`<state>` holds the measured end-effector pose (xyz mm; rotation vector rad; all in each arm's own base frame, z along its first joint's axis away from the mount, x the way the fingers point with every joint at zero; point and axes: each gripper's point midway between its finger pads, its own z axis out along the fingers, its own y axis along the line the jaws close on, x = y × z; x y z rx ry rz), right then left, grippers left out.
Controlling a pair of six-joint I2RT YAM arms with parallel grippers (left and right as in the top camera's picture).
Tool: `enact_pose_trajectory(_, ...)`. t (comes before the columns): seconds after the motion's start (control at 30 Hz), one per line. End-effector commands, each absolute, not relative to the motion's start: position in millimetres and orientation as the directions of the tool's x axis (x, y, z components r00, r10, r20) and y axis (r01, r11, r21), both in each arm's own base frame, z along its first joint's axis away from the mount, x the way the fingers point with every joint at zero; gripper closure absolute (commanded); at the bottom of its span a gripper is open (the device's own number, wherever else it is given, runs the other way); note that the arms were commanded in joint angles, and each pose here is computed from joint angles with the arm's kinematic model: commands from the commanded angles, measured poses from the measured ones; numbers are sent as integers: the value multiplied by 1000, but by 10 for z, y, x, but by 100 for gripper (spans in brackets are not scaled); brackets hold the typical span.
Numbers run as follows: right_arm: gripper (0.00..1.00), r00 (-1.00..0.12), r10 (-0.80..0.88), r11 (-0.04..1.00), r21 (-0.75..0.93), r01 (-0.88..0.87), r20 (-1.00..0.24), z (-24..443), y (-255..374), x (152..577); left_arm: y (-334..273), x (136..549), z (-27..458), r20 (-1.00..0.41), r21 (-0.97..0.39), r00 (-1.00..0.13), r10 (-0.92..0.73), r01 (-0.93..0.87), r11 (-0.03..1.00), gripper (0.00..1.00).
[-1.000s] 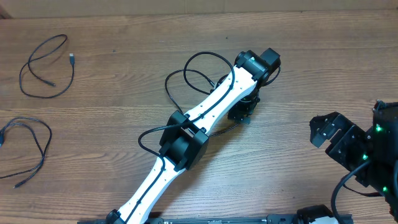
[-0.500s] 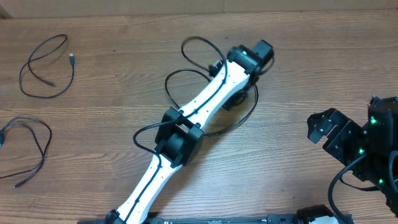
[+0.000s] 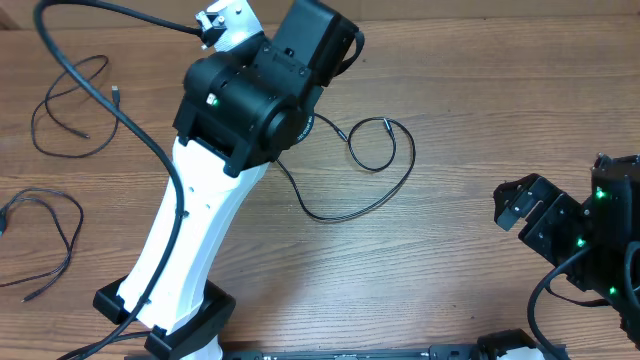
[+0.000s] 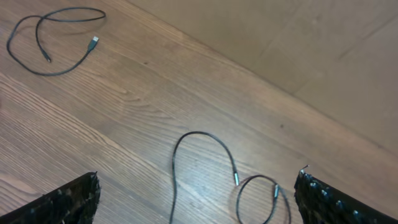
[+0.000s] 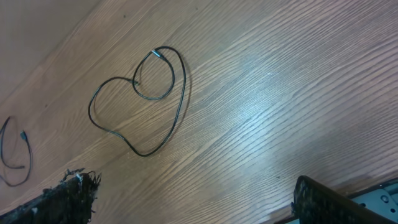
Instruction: Untangle cables
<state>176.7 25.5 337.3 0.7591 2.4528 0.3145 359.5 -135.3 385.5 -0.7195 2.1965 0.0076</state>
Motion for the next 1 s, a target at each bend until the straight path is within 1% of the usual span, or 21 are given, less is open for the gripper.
enact_pose_trajectory(0.0,0,-701,576,813,379,441,-421,3363,294,1760,-1441,3700,3595,-731,-48,-588,-347,-463,885,0)
enact_pose_trajectory(0.03,0,-701,576,813,379,441,-421,3363,294,1760,-1450,3648,3664,-743,-40,-587,-321,-441,897,0)
enact_pose_trajectory(0.13,0,-700,576,813,379,442,-421,3362,294,1765,-1353,3421,3991,-769,-86,-560,-308,-388,918,0)
enact_pose_trajectory(0.17,0,-701,577,813,378,442,-420,3361,296,1773,-1273,3294,4142,-777,-110,-551,-305,-359,927,0)
enact_pose_trajectory(0.23,0,-701,577,813,378,443,-420,3359,300,1795,-1156,3100,4272,-779,-135,-549,-303,-326,936,0)
enact_pose_trajectory(0.3,0,-702,576,813,377,443,-419,3355,303,1812,-1074,2965,4267,-769,-147,-557,-313,-323,935,0)
enact_pose_trajectory(0.37,0,-703,576,814,375,444,-417,3349,307,1830,-989,2869,4142,-750,-151,-562,-348,-367,918,0)
enact_pose_trajectory(0.43,0,-705,576,814,372,446,-413,3338,312,1855,-912,2822,3761,-718,-123,-569,-400,-462,878,0)
enact_pose_trajectory(0.47,0,-707,575,814,369,448,-411,3331,314,1864,-916,2825,3647,-710,-123,-568,-417,-483,867,0)
enact_pose_trajectory(0.53,0,-714,574,815,363,452,-400,3308,323,1877,-1046,2914,3171,-677,-144,-575,-459,-508,849,0)
enact_pose_trajectory(0.6,0,-724,572,815,362,452,-386,3288,344,1877,-1284,3037,2712,-625,-215,-594,-507,-493,843,0)
enact_pose_trajectory(0.63,0,-728,571,816,359,453,-378,3275,349,1872,-1448,3112,2429,-567,-288,-602,-563,-495,820,0)
enact_pose_trajectory(0.67,0,-730,571,816,357,455,-376,3270,350,1875,-1530,3149,2285,-527,-333,-601,-600,-504,797,0)
enact_pose_trajectory(0.73,0,-730,571,816,355,456,-375,3265,351,1881,-1748,3245,1937,-397,-456,-582,-710,-547,702,0)
enact_pose_trajectory(0.77,0,-730,571,816,355,456,-375,3265,351,1884,-1888,3282,1750,-286,-527,-553,-782,-591,611,1)
enact_pose_trajectory(0.8,0,-729,571,816,357,455,-376,3268,352,1889,-2079,3293,1551,-122,-586,-507,-853,-657,474,0)
enact_pose_trajectory(0.83,0,-729,571,816,357,455,-376,3268,352,1889,-2147,3292,1476,-63,-596,-489,-870,-681,426,0)
enact_pose_trajectory(0.87,0,-729,571,816,357,455,-376,3268,352,1889,-2292,3301,1315,63,-601,-438,-897,-734,316,0)
enact_pose_trajectory(0.9,0,-729,571,816,357,455,-376,3268,352,1889,-2384,3296,1213,144,-588,-397,-907,-771,245,1)
enact_pose_trajectory(0.97,0,-729,572,815,357,456,-376,3267,354,1899,-2563,3287,1018,271,-532,-321,-907,-836,137,1)
